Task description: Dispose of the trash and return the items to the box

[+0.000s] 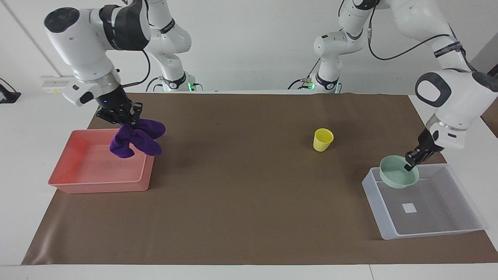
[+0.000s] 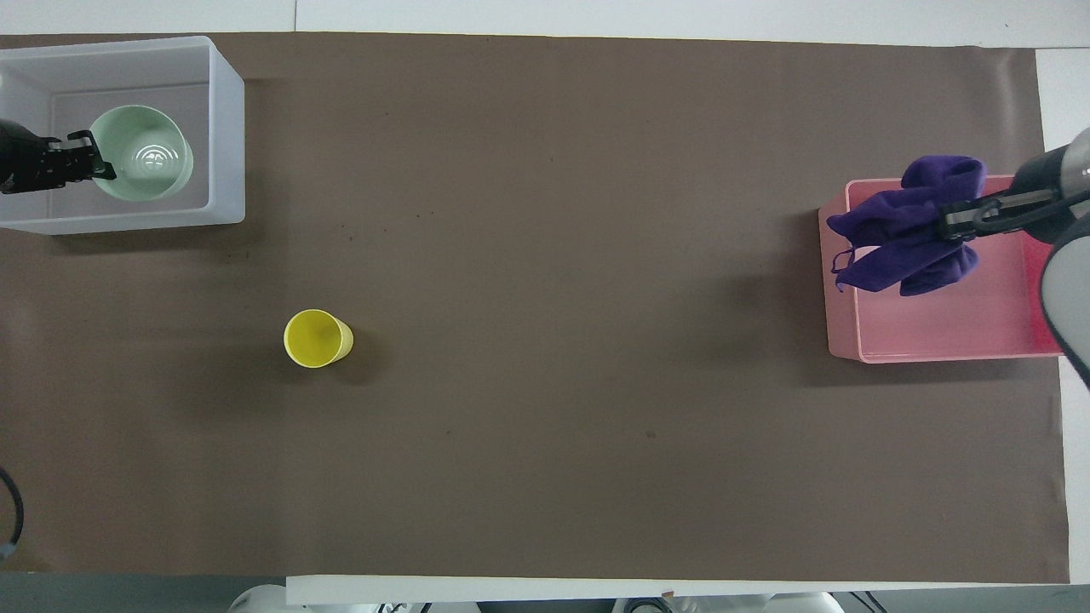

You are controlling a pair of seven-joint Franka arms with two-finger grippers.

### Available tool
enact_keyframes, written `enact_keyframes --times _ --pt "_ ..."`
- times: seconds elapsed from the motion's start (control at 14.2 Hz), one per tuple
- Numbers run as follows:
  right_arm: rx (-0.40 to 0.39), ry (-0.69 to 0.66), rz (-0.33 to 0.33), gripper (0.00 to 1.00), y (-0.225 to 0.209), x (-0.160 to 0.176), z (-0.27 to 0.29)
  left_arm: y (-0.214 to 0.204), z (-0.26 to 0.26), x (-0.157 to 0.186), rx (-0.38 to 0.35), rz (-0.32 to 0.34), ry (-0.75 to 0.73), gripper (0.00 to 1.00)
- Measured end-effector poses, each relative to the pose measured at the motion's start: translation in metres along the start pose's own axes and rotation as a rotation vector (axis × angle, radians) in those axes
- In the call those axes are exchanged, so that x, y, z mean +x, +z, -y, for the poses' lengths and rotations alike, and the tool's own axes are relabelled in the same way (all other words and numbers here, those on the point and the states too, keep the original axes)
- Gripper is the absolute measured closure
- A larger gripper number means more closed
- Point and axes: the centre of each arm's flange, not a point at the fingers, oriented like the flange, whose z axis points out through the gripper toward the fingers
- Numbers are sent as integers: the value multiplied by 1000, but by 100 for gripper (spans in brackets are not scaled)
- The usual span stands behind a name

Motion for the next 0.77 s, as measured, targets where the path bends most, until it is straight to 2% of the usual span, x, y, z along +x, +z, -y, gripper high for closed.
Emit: enact_keyframes --times 0.21,0.49,0.56,0.7,0.77 --pt "9 45 38 88 34 -19 -47 41 19 24 8 -45 -32 96" --pt "11 61 51 89 110 -36 -65 72 42 21 19 -13 -67 96" --pt "11 61 53 89 126 -39 -65 74 46 22 21 -11 -73 93" --pt "18 61 77 89 152 -44 -63 73 48 23 20 -14 -77 73" --pt "21 62 88 89 161 -45 -63 71 46 24 18 -19 -77 60"
